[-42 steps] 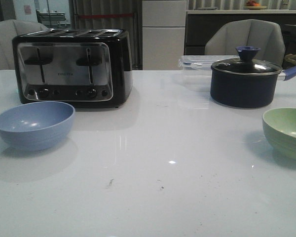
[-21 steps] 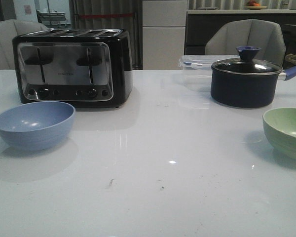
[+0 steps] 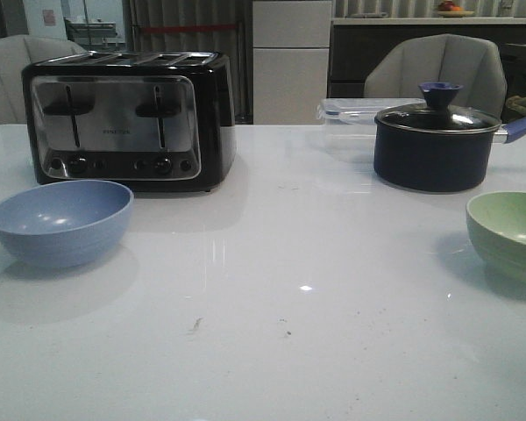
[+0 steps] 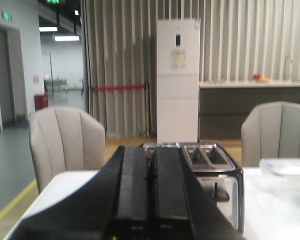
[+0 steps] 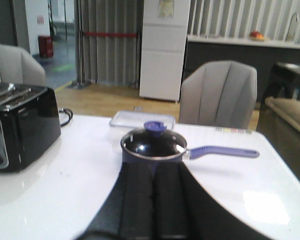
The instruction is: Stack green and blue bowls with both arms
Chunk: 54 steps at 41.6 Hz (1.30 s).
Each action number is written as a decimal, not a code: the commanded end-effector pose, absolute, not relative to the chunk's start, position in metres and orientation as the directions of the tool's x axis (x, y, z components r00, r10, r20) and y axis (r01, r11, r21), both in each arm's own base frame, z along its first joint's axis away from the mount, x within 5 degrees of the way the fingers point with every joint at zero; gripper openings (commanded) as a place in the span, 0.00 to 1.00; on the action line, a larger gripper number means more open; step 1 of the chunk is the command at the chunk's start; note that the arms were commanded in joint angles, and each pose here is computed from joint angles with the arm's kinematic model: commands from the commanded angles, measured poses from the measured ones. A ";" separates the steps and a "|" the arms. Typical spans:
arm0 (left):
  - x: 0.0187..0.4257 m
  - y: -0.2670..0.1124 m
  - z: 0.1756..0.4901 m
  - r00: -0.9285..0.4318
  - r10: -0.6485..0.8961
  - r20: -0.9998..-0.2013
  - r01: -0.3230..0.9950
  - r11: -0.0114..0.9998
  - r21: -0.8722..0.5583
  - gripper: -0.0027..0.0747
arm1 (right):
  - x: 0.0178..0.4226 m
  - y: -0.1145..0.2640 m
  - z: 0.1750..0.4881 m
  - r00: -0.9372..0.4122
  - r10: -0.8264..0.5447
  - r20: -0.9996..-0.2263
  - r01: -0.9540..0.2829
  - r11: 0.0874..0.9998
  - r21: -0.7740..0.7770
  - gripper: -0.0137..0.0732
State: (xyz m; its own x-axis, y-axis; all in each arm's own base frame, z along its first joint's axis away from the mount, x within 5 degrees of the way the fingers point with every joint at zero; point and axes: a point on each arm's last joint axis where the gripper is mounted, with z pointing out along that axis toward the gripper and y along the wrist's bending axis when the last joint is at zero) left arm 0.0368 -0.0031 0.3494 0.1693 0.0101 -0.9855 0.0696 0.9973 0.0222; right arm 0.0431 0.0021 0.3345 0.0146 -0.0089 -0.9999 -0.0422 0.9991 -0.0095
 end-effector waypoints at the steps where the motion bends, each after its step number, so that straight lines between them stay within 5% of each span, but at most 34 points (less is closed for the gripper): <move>1: 0.047 -0.004 0.371 0.124 0.003 -0.992 0.079 0.997 0.013 0.15 | 0.055 0.003 0.353 -0.041 -0.008 -0.999 -0.041 0.999 -0.006 0.22; 13: 0.091 -0.008 0.337 -0.249 0.032 -0.968 0.088 0.996 0.010 0.15 | 0.102 0.004 0.323 -0.380 -0.020 -0.925 -0.045 0.999 -0.003 0.22; 22: 0.112 -0.009 0.309 -0.402 0.043 -0.915 0.089 0.996 0.007 0.16 | 0.127 0.005 0.297 -0.553 -0.026 -0.833 -0.046 0.999 0.000 0.24; 26: 0.117 -0.010 0.307 -0.422 0.044 -0.905 0.089 0.996 0.007 0.23 | 0.137 0.005 0.290 -0.602 -0.027 -0.798 -0.046 0.999 0.001 0.40; 30: 0.121 -0.010 0.305 -0.434 0.045 -0.900 0.089 0.996 0.007 0.45 | 0.146 0.006 0.283 -0.637 -0.028 -0.771 -0.046 0.999 0.001 0.61; 36: 0.123 -0.010 0.304 -0.437 0.045 -0.898 0.089 0.996 0.007 0.67 | 0.163 0.004 0.273 -0.680 -0.014 -0.733 -0.027 1.000 0.006 0.67; 54: 0.124 -0.010 0.304 -0.439 0.045 -0.897 0.089 0.996 0.006 0.68 | 0.237 -0.035 0.269 -0.774 0.150 -0.615 0.165 0.986 0.032 0.67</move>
